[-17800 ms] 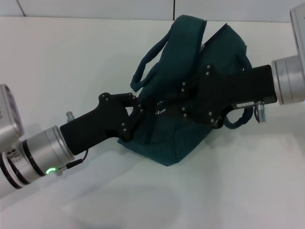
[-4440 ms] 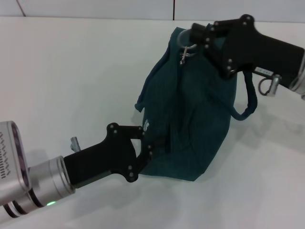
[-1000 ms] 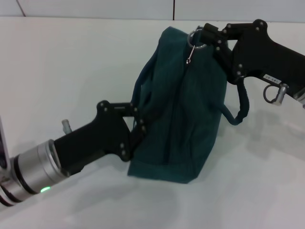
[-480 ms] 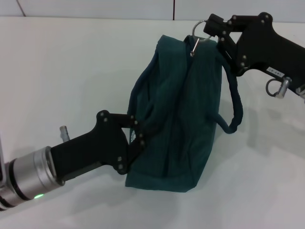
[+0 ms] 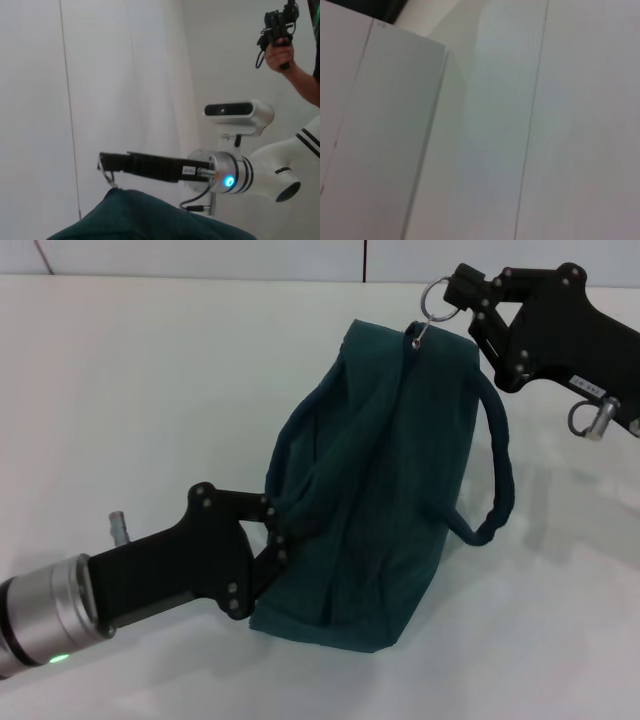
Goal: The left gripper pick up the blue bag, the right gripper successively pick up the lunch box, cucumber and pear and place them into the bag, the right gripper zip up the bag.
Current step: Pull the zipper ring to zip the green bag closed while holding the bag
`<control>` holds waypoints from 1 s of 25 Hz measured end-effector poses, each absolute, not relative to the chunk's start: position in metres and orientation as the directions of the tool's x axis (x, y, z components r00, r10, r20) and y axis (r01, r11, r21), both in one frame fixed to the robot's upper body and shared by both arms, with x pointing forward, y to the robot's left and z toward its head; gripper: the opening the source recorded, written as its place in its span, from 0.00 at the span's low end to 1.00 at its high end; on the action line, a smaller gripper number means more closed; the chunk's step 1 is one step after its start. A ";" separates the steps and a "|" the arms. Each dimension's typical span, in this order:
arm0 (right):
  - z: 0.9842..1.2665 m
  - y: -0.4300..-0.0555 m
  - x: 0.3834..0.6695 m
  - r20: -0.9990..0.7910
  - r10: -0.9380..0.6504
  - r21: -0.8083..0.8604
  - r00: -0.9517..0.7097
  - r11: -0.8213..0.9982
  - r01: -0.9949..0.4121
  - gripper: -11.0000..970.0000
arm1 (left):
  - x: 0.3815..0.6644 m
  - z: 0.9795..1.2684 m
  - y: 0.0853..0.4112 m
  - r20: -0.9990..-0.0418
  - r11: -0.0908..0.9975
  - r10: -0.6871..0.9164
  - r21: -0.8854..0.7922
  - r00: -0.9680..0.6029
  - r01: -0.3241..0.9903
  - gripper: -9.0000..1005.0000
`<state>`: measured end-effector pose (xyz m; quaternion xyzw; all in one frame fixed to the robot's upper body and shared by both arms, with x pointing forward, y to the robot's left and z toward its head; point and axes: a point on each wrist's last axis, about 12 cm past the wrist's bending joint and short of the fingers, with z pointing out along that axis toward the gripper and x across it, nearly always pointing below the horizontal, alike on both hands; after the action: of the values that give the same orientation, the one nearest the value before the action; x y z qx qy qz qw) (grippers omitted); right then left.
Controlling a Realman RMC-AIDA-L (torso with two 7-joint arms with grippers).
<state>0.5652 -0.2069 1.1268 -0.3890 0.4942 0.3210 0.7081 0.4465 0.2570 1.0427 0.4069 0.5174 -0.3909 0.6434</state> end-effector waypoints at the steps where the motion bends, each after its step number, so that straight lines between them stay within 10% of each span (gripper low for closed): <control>1: 1.126 -0.207 0.566 -0.951 0.062 -0.233 0.302 0.498 -0.835 0.02 | 0.446 1.043 0.258 -0.984 0.363 -0.082 0.119 0.159 0.924 0.10; 25: 1.114 -0.233 0.574 -0.958 0.043 -0.192 0.284 0.643 -0.742 0.03 | 0.440 1.046 0.262 -0.982 0.326 -0.106 0.112 0.154 0.939 0.12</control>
<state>0.5738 -0.2328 1.1144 -0.3268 0.5347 0.2681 0.7318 0.4395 0.2622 1.0458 0.4117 0.5055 -0.4094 0.6382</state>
